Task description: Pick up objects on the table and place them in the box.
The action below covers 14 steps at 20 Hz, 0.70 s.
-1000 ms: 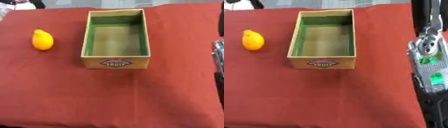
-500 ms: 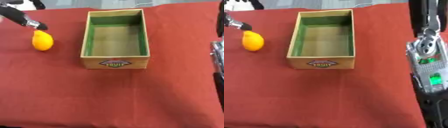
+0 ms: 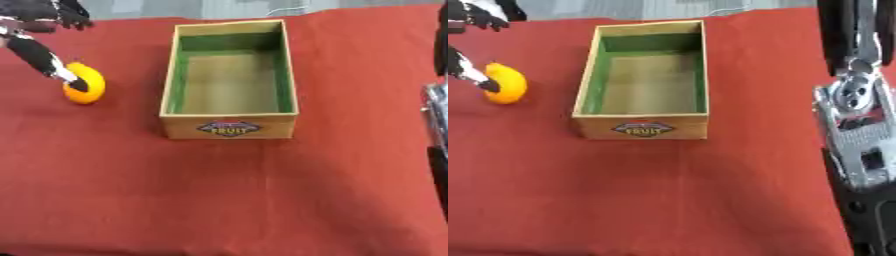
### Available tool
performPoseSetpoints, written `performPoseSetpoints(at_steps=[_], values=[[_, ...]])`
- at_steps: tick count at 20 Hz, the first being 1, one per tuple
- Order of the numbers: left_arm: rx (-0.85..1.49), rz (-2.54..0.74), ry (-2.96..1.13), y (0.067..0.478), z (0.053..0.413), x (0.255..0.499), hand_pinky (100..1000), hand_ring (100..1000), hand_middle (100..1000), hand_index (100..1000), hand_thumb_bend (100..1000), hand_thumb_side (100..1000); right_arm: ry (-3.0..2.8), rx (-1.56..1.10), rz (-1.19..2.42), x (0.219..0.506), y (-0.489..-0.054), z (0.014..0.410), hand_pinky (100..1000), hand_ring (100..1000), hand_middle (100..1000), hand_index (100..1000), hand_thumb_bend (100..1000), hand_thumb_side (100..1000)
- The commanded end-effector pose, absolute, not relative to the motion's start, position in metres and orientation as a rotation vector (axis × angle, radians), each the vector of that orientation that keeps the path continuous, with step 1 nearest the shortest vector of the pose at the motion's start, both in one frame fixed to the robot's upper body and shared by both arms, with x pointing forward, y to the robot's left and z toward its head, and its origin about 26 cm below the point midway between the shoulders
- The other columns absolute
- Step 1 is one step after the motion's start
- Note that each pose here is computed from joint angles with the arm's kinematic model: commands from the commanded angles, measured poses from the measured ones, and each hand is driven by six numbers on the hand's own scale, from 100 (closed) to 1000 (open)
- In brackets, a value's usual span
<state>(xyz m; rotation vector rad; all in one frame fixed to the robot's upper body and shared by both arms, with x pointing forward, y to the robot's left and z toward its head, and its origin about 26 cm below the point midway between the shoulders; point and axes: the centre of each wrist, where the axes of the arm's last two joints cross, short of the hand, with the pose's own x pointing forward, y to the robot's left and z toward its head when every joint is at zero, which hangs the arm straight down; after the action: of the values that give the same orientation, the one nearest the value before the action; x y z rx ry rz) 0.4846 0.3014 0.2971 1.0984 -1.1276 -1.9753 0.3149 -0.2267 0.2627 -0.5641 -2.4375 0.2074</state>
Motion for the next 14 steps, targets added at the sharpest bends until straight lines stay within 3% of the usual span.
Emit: performPoseSetpoints(at_steps=[1,4,11,14], values=[[1.109,-1.959,-1.114,0.308,0.311,0.485,709,832,853,1000,673,598,-2.471,-0.565,0.216,0.311,-0.228,0.271,792,736,544,825,100,1000],[1.073,-1.948,-1.126,0.308,0.308,0.487,699,822,857,1000,551,525,-2.470,-0.565,0.216,0.311,-0.228,0.271,792,735,543,825,100,1000],[1.053,-1.917,-1.084,0.306,0.300,0.492,692,817,865,1000,604,557,-2.468,-0.563,0.218,0.311,-0.228,0.271,793,733,542,824,100,1000],[1.042,-1.910,-1.047,0.307,0.296,0.494,693,819,872,1000,675,583,-2.468,-0.563,0.218,0.311,-0.228,0.271,793,731,541,824,100,1000]])
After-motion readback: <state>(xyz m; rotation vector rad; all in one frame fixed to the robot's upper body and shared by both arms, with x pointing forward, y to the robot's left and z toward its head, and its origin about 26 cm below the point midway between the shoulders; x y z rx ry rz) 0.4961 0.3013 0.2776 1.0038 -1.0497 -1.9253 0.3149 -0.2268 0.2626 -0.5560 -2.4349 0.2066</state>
